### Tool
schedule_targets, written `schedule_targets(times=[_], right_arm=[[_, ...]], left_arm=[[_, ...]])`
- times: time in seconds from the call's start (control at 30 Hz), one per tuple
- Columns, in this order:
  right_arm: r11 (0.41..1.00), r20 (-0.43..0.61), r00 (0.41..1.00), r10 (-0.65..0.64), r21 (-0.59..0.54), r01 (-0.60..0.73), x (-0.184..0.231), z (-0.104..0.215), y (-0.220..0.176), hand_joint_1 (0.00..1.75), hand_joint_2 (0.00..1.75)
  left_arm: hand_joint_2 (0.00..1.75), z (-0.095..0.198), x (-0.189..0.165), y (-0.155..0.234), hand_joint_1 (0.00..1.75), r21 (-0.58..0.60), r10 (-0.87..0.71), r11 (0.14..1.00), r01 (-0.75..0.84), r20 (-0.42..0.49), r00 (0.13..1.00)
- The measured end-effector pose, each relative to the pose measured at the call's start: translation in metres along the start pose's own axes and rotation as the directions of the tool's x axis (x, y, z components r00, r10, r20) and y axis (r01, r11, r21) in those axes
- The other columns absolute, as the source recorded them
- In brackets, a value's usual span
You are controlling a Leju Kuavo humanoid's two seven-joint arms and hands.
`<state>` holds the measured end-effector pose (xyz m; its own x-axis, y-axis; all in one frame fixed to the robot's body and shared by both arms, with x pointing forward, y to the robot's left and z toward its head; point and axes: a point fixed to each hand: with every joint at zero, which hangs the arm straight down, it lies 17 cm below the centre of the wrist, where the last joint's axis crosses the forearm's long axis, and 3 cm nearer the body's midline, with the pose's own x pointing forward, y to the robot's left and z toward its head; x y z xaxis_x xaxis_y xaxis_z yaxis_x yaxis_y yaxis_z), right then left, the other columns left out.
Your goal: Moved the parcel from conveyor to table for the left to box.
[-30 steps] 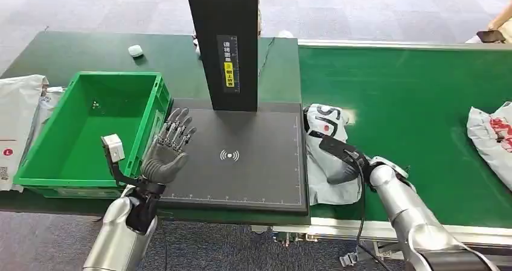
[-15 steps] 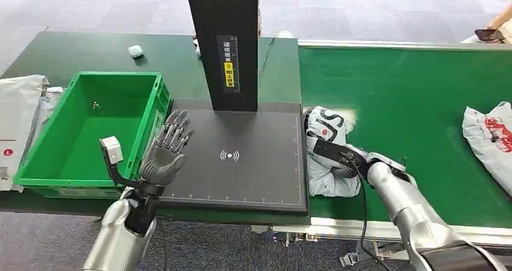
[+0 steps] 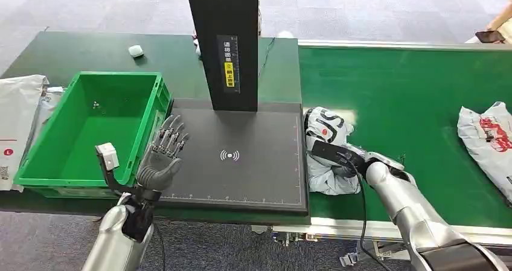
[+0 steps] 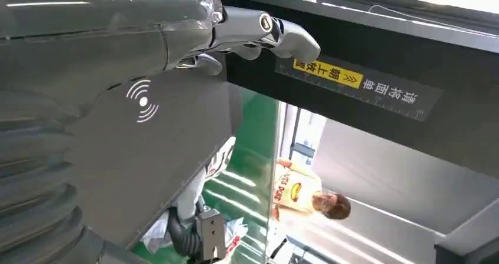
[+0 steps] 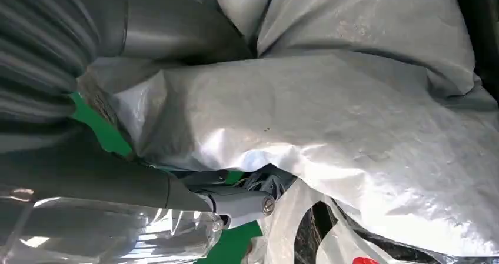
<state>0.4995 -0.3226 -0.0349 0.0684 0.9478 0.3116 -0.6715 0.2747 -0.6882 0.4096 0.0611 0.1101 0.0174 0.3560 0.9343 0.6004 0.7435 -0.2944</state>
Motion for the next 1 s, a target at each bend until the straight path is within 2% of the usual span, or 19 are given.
schedule_targets(times=[0.37, 0.47, 0.5, 0.6, 0.67, 0.73, 0.8, 0.83, 0.87, 1.0], right_arm=[[1.0, -0.001, 1.0, 0.004, -0.015, -0.004, 0.0, -0.001, -0.003, 1.75, 1.75], [0.991, -0.043, 0.999, 0.0, -0.13, -0.006, -0.006, -0.003, -0.025, 1.75, 1.75], [0.967, -0.087, 0.996, 0.002, -0.255, -0.024, -0.009, -0.002, -0.049, 1.75, 1.75], [0.879, -0.09, 0.995, -0.041, -0.477, -0.007, 0.0, 0.008, -0.099, 1.75, 1.75], [0.822, -0.025, 0.996, -0.08, -0.567, 0.052, 0.015, 0.017, -0.119, 1.75, 1.75], [0.737, 0.103, 0.988, -0.115, -0.658, 0.154, 0.033, 0.032, -0.142, 1.75, 1.75], [0.481, 0.353, 0.932, -0.085, -0.805, 0.348, 0.056, 0.086, -0.195, 1.75, 1.75], [0.394, 0.403, 0.913, -0.058, -0.831, 0.392, 0.059, 0.107, -0.212, 1.75, 1.75], [0.335, 0.433, 0.9, -0.044, -0.842, 0.422, 0.06, 0.124, -0.227, 1.75, 1.75], [0.252, 0.473, 0.88, -0.055, -0.846, 0.47, 0.054, 0.153, -0.248, 1.75, 1.75]], left_arm=[[1.75, 0.002, -0.001, 0.002, 0.0, 0.005, -0.002, 1.0, 0.002, -0.002, 1.0], [1.75, 0.003, 0.001, 0.003, 0.0, 0.019, -0.007, 1.0, 0.007, 0.004, 1.0], [1.75, 0.004, 0.002, 0.004, 0.0, 0.032, -0.007, 0.999, 0.007, 0.007, 1.0], [1.75, 0.008, 0.004, 0.004, 0.0, 0.045, -0.008, 0.999, 0.008, 0.008, 1.0], [1.75, 0.008, 0.007, 0.003, 0.0, 0.05, -0.01, 0.999, 0.009, 0.012, 1.0], [1.75, 0.007, 0.01, 0.004, 0.0, 0.056, -0.011, 0.998, 0.01, 0.022, 1.0], [1.75, 0.005, 0.015, 0.006, 0.0, 0.065, -0.019, 0.998, 0.016, 0.048, 0.999], [1.75, 0.004, 0.018, 0.007, 0.0, 0.068, -0.022, 0.998, 0.018, 0.057, 0.998], [1.75, 0.003, 0.02, 0.007, 0.0, 0.07, -0.026, 0.997, 0.021, 0.066, 0.997], [1.75, -0.002, 0.026, 0.007, 0.0, 0.064, -0.032, 0.998, 0.027, 0.078, 0.996]])
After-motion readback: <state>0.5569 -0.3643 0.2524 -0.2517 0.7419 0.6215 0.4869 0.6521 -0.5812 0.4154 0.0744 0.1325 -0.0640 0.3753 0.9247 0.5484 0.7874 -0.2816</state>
